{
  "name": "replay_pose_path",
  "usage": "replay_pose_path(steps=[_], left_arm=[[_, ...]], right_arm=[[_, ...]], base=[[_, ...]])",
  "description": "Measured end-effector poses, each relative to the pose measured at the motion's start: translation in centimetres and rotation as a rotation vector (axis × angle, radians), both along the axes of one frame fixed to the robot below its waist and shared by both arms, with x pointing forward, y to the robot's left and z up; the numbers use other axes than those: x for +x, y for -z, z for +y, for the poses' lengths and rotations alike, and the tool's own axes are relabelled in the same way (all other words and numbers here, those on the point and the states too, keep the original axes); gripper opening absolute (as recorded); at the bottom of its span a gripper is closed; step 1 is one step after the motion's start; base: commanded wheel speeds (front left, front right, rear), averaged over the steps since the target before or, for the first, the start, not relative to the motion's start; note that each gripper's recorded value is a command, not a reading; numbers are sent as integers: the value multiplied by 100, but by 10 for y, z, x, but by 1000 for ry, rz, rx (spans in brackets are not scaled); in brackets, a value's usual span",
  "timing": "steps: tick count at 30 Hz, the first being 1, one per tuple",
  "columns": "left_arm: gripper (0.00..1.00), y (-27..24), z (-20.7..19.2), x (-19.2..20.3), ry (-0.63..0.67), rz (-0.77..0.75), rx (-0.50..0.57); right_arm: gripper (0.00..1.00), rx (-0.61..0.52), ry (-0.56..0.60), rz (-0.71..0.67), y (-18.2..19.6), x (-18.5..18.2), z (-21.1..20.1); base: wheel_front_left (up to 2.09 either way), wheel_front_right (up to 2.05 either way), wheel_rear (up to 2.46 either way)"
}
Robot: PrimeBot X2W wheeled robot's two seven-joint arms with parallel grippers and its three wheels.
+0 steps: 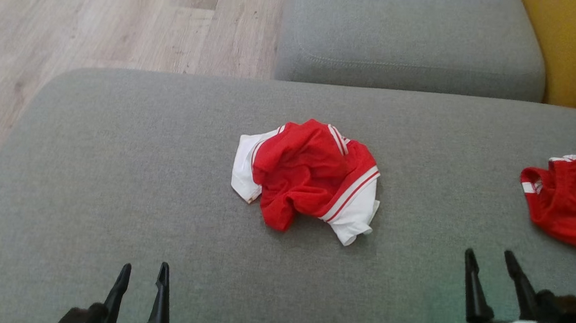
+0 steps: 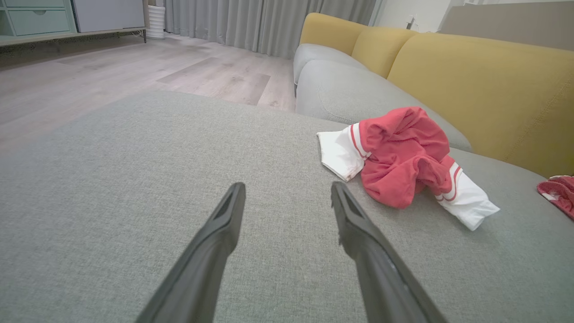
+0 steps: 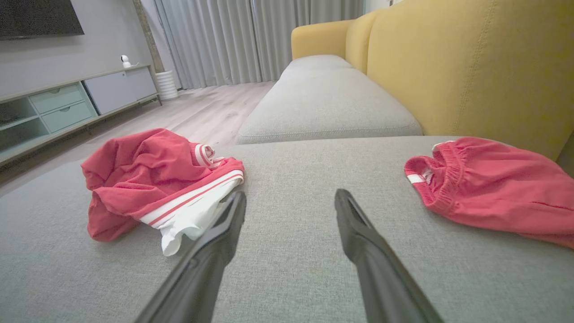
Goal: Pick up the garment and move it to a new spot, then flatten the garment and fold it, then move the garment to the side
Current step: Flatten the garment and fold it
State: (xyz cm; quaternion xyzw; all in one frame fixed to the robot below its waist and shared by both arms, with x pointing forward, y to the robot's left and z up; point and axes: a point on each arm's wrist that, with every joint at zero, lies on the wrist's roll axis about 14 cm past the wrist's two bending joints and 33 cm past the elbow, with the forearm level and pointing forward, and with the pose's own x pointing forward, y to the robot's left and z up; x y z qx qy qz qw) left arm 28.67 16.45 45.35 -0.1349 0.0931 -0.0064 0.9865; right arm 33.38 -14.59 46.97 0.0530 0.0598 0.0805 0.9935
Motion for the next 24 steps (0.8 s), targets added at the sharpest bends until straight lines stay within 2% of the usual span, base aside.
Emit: replay_pose_path(steps=[4,8,12,18,24], left_arm=[[100,4,-2,1,5,14,0],[100,-3,2,8,-10,-6,15],[100,-5,4,14,-15,-10,15],[100,-3,9,21,-58,-2,4],[100,4,27,23,-136,22,13]], right_arm=[[100,-7,-10,-27,-14,26,4],[100,-61,-58,-67,-35,64,22],[100,-82,-81,-44,-38,91,33],[100,-135,-138,95,-8,137,60],[100,-177,-214,289,45,160,85]], base=[[0,0,0],[0,0,0],[0,0,0],[0,0,0],[0,0,0]])
